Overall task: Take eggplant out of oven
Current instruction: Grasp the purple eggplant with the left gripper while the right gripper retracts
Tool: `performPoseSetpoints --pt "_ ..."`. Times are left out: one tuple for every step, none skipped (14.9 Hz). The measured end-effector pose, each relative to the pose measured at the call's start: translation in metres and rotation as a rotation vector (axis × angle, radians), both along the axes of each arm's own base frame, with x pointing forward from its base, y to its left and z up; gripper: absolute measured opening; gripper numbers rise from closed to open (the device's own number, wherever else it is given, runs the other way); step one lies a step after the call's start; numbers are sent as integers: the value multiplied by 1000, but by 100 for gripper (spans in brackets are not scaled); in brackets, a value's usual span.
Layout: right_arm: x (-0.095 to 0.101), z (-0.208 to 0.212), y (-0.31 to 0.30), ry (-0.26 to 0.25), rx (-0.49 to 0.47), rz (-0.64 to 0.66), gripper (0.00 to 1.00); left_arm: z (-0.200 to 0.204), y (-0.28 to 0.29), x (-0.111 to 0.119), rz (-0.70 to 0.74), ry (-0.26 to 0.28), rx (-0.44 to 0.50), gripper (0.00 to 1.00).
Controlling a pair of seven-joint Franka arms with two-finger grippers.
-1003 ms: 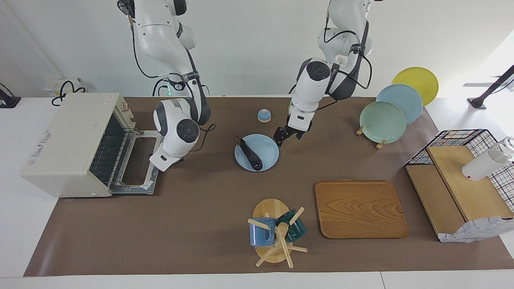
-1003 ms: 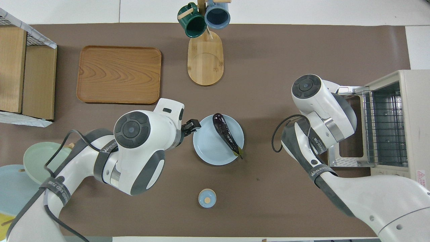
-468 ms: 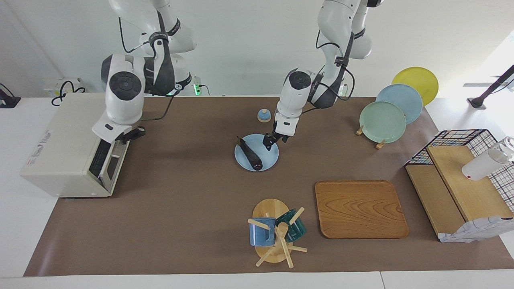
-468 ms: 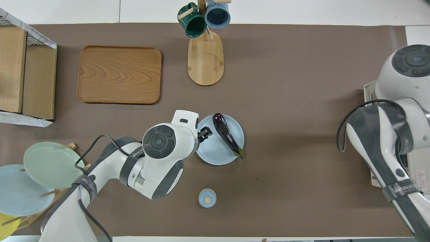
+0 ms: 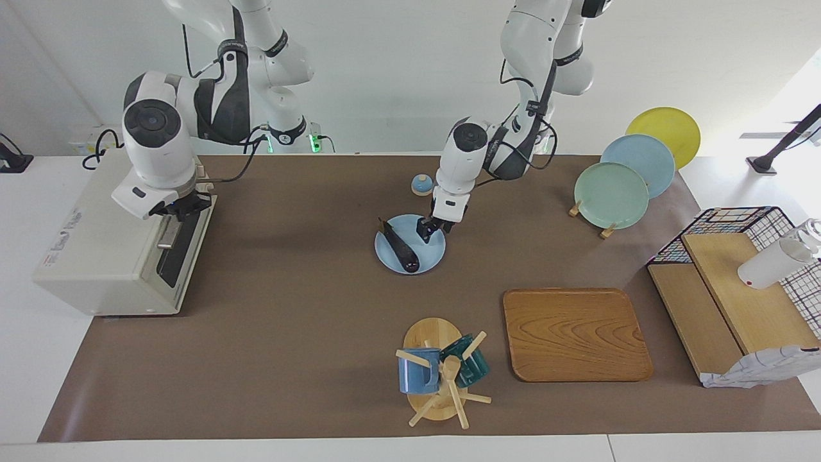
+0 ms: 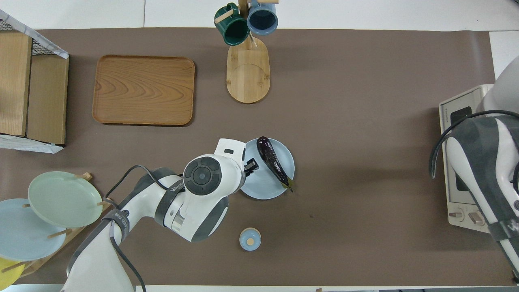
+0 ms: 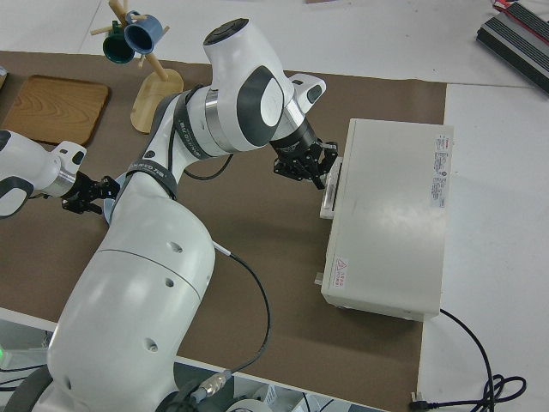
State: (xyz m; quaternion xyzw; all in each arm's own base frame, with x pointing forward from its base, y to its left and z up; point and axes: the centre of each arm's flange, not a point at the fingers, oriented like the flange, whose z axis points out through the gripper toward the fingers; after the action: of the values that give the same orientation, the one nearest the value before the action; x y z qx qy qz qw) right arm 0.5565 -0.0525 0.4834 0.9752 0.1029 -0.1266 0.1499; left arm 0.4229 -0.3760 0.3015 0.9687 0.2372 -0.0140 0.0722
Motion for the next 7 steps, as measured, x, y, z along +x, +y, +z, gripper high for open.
performPoseSetpoints --pt "3 17 4 -23 37 -14 1 0 0 0 0 -2 -1 74" --pt "5 34 10 -53 78 -23 1 2 0 2 -6 -6 -3 76" --pt "7 50 16 -79 112 -29 1 7 1 5 -27 -17 -7 76" --pt "7 61 19 -92 137 -35 1 17 0 10 -50 -30 -14 82" --pt "7 66 20 -97 163 -44 4 31 -1 18 -65 -39 -19 89" --pt "6 68 20 -97 195 -58 5 49 -3 28 -77 -49 -27 100" --pt "5 68 19 -96 219 -71 9 63 -7 34 -87 -59 -36 100"
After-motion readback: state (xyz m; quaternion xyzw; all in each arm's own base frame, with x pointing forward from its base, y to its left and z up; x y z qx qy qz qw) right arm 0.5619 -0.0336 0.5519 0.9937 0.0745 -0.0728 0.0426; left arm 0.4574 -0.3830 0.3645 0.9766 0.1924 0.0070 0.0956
